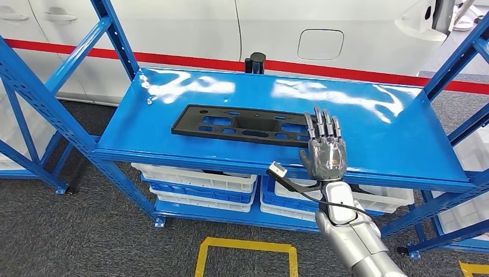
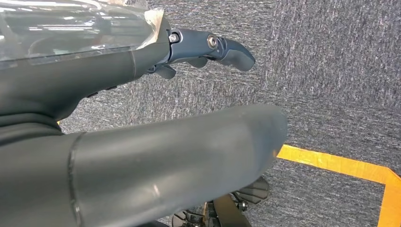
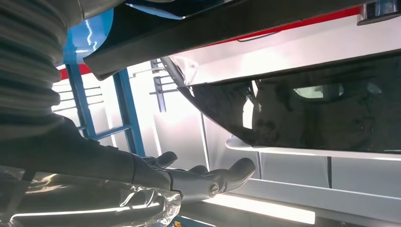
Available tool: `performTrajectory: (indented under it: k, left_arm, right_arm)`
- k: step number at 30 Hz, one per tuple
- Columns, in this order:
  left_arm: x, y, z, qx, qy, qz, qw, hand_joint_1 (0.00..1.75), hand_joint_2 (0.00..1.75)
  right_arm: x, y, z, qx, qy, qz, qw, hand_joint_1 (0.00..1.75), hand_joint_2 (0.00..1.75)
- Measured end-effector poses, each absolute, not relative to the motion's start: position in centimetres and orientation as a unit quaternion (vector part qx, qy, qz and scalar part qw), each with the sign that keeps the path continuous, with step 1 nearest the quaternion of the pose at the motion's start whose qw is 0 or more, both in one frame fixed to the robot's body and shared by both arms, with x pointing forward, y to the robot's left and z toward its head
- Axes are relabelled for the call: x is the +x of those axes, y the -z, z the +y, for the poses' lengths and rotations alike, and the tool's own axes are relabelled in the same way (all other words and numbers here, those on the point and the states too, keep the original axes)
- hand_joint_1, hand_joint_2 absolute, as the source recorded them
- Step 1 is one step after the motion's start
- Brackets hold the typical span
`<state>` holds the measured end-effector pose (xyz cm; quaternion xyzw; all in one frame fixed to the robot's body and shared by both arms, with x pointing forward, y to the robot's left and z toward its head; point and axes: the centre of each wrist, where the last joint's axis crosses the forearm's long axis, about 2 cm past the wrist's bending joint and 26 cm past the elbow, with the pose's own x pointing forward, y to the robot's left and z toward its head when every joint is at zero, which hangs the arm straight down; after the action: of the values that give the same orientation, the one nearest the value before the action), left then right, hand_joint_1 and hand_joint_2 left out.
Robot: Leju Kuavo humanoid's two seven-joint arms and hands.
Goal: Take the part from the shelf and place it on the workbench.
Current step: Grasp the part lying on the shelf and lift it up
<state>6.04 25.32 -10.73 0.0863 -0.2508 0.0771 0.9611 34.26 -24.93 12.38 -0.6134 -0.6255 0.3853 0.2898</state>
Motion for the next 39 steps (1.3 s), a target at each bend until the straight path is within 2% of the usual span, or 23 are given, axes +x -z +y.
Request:
performTrajectory:
  k: [1, 4, 5, 10, 30, 39]
  left_arm:
    - [6.0, 10.7, 25.3, 0.086, -0.077, -0.251, 0.961, 0.00, 0.00]
    - [6.0, 10.7, 25.3, 0.087, -0.076, -0.251, 0.961, 0.00, 0.00]
    - [6.0, 10.7, 25.3, 0.087, -0.075, -0.251, 0.961, 0.00, 0.00]
    - [6.0, 10.7, 25.4, 0.087, -0.072, -0.251, 0.961, 0.00, 0.00]
    - [6.0, 10.7, 25.4, 0.086, -0.069, -0.252, 0.961, 0.00, 0.00]
    - [6.0, 10.7, 25.4, 0.084, -0.068, -0.256, 0.961, 0.00, 0.00]
  right_arm:
    - [34.4, -12.4, -25.0, -0.615, -0.384, -0.624, 0.291, 0.14, 1.75]
    - [34.8, -12.5, -25.1, -0.625, -0.379, -0.614, 0.296, 1.13, 1.75]
    - [35.0, -12.5, -25.1, -0.630, -0.377, -0.610, 0.298, 1.37, 1.75]
    - [35.2, -12.1, -25.4, -0.644, -0.381, -0.594, 0.297, 1.70, 1.75]
    - [35.3, -10.8, -25.8, -0.643, -0.418, -0.575, 0.285, 1.75, 1.75]
    - [34.5, -11.1, -25.7, -0.593, -0.419, -0.620, 0.298, 1.75, 1.75]
